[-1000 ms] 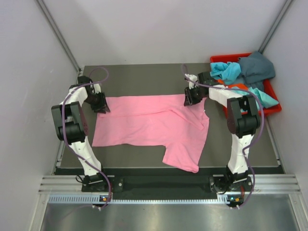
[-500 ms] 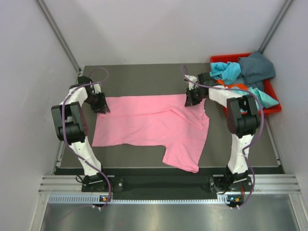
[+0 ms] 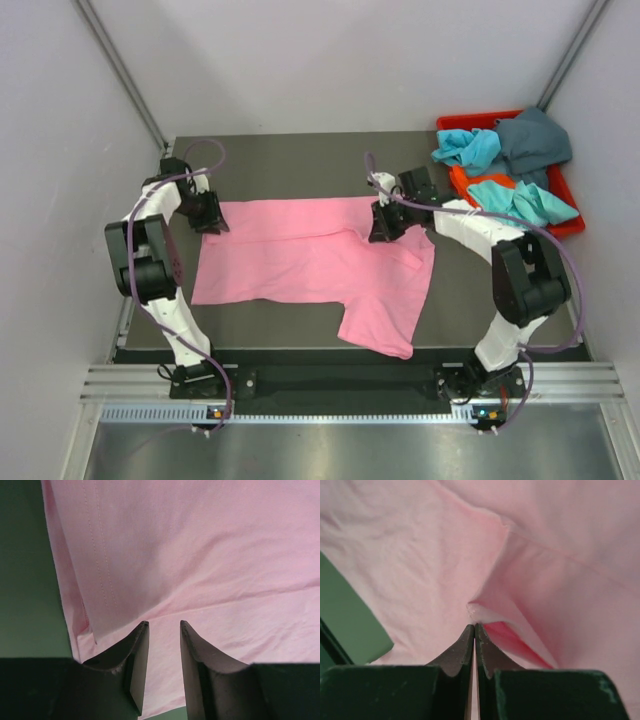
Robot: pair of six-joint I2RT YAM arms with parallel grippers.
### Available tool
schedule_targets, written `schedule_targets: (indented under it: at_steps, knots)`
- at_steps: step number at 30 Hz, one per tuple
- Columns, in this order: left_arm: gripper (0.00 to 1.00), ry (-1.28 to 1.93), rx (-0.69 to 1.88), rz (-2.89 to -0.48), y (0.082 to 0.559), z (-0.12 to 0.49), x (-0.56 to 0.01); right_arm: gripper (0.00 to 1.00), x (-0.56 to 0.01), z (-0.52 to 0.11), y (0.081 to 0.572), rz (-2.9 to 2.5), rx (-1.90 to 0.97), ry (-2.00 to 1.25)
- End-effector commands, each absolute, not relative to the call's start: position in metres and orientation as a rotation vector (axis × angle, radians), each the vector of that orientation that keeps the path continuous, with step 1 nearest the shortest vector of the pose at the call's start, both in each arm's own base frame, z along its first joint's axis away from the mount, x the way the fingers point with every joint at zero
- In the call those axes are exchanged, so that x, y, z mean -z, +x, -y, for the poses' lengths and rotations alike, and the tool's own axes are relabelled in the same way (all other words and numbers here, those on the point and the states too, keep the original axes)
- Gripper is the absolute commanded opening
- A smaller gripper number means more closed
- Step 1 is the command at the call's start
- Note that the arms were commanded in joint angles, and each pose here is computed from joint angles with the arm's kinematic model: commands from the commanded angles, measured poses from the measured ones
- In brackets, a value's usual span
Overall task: Fold and stack the t-shirts
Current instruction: Fold the tshirt
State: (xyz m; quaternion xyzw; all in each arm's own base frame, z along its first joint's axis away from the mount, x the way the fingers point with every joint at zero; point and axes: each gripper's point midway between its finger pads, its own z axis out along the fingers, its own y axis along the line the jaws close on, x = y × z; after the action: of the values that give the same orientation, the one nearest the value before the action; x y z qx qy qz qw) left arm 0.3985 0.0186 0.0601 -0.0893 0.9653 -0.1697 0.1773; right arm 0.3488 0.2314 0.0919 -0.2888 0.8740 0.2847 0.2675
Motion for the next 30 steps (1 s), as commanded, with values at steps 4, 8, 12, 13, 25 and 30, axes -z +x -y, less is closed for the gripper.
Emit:
schedule_targets:
  at_steps: [4,8,12,13,25,30]
  knots:
    - [0.36,-0.184,0.463,-2.627,0.408,-0.019,-0.088,0.01,-0.103,-0.241,0.312,-2.336,-0.831,-0.786]
    - [0.36,-0.193,0.468,-2.617,0.41,-0.019,-0.089,0.02,-0.118,-0.238,0.312,-2.299,-0.81,-0.783]
    - [0.36,-0.214,0.494,-2.608,0.415,-0.017,-0.089,0.07,-0.129,-0.236,0.32,-2.258,-0.764,-0.781]
    - [0.36,-0.216,0.492,-2.602,0.417,-0.018,-0.091,0.07,-0.133,-0.236,0.322,-2.244,-0.761,-0.775]
    - [0.36,-0.215,0.457,-2.59,0.42,-0.021,-0.098,0.22,-0.141,-0.259,0.36,-2.22,-0.709,-0.693]
    - [0.36,-0.214,0.459,-2.598,0.414,-0.02,-0.103,0.22,-0.117,-0.222,0.384,-2.289,-0.659,-0.591]
